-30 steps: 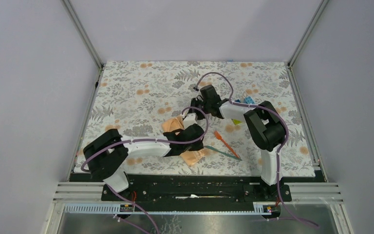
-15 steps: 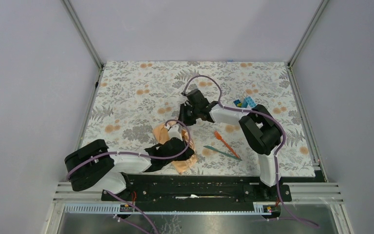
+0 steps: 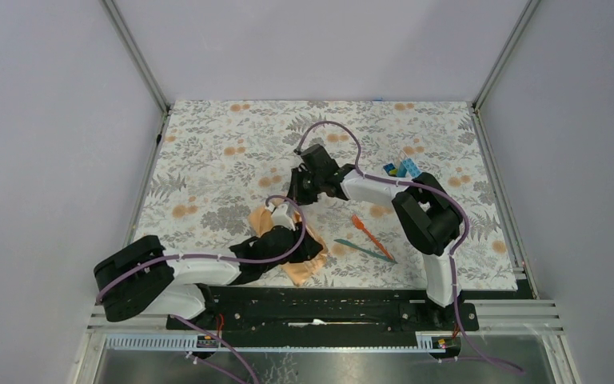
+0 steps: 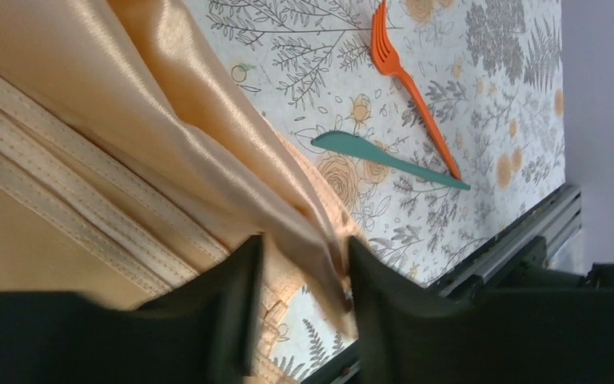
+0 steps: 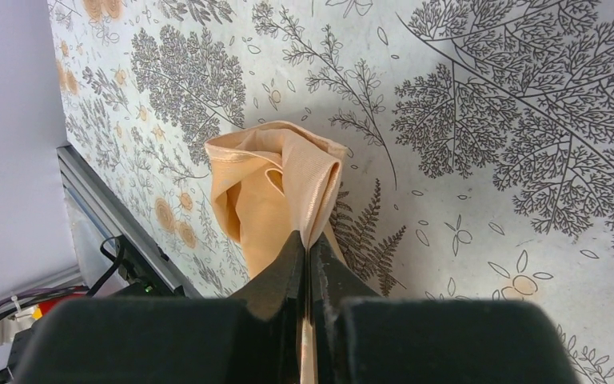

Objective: Fold the napkin into a case and place the utensils inside
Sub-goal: Fold the 2/3-rectangle-folded napkin at the center of the board.

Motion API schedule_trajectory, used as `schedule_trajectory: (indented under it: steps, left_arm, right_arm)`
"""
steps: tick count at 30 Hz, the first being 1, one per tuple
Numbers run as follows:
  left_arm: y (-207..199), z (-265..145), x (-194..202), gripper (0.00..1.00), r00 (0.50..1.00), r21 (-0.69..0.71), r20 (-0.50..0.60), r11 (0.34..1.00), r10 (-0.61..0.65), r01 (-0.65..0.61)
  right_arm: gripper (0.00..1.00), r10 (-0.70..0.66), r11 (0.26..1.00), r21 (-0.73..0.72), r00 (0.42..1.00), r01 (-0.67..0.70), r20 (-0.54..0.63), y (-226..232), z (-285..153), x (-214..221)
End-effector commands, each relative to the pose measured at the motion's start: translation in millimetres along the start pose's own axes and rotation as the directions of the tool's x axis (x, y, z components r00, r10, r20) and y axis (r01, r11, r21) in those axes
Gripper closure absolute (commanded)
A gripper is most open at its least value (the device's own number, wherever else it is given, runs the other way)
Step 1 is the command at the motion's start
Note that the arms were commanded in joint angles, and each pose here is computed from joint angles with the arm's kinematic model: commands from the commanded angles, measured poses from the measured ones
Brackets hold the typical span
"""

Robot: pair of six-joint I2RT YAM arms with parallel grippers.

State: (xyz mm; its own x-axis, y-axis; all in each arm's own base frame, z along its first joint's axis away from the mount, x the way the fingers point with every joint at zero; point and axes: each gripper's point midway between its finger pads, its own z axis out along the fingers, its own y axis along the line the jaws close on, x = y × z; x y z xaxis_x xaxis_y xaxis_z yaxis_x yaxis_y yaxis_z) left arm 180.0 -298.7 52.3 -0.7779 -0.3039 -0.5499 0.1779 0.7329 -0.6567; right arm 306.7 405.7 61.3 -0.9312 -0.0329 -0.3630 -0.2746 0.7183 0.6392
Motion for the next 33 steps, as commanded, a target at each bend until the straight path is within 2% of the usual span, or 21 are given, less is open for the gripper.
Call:
schedule_trajectory:
  steps: [1, 2, 4, 8, 10, 11, 15, 17, 21, 25, 33]
  left_arm:
    - [-11.6, -12.9, -6.0, 0.47, 1.000, 0.059, 0.001, 0.998, -0.010, 0.010]
    - [-13.9, -18.5, -8.8, 0.41, 1.000, 0.072, 0.009, 0.997, -0.008, 0.007]
    - [-19.4, -33.1, -17.3, 0.36, 1.000, 0.095, 0.031, 0.995, -0.001, -0.002]
    - [-17.0, -61.0, -35.7, 0.31, 0.997, 0.070, 0.073, 0.997, 0.010, -0.015]
    - [-3.0, -72.6, -45.6, 0.32, 0.995, 0.017, 0.098, 1.000, -0.027, 0.025]
    - [8.5, -77.6, -49.8, 0.34, 0.992, -0.021, 0.110, 0.998, -0.060, 0.063]
    - [64.2, -84.7, -65.6, 0.57, 0.953, -0.165, 0.173, 0.947, -0.247, 0.275]
    - [81.9, -82.7, -69.3, 0.63, 0.938, -0.196, 0.183, 0.924, -0.293, 0.327]
    - [93.5, -65.0, -72.9, 0.64, 0.946, -0.223, 0.156, 0.922, -0.286, 0.315]
    - [100.8, -42.6, -69.5, 0.72, 0.959, -0.265, 0.105, 0.922, -0.264, 0.283]
    - [110.4, -23.1, -61.9, 0.76, 0.961, -0.274, 0.083, 0.921, -0.263, 0.276]
  right_arm:
    - [1.00, -0.055, 0.998, -0.008, 0.998, 0.055, 0.034, 19.3, -11.9, -16.7]
    - [1.00, -0.056, 0.998, -0.007, 0.998, 0.056, 0.031, 18.8, -10.3, -16.1]
    - [1.00, -0.057, 0.998, -0.001, 0.998, 0.057, 0.029, 17.4, -8.8, -16.9]
    - [1.00, -0.061, 0.998, 0.007, 0.998, 0.061, 0.029, 16.7, -8.8, -18.0]
    - [1.00, -0.059, 0.998, 0.010, 0.998, 0.059, 0.030, 16.8, -9.0, -18.7]
    - [1.00, -0.058, 0.998, 0.011, 0.998, 0.057, 0.028, 16.8, -8.7, -18.0]
    - [1.00, -0.049, 0.999, 0.024, 0.998, 0.048, 0.027, 14.4, -7.7, -17.6]
    - [1.00, -0.048, 0.998, 0.033, 0.998, 0.047, 0.032, 13.7, -7.9, -17.8]
    - [1.00, -0.053, 0.996, 0.070, 0.998, 0.050, 0.041, 12.0, -7.3, -17.2]
    - [1.00, -0.054, 0.992, 0.120, 0.997, 0.046, 0.062, 13.6, -7.4, -18.4]
    - [1.00, -0.067, 0.952, 0.304, 0.991, 0.030, 0.112, 21.4, 0.3, -7.8]
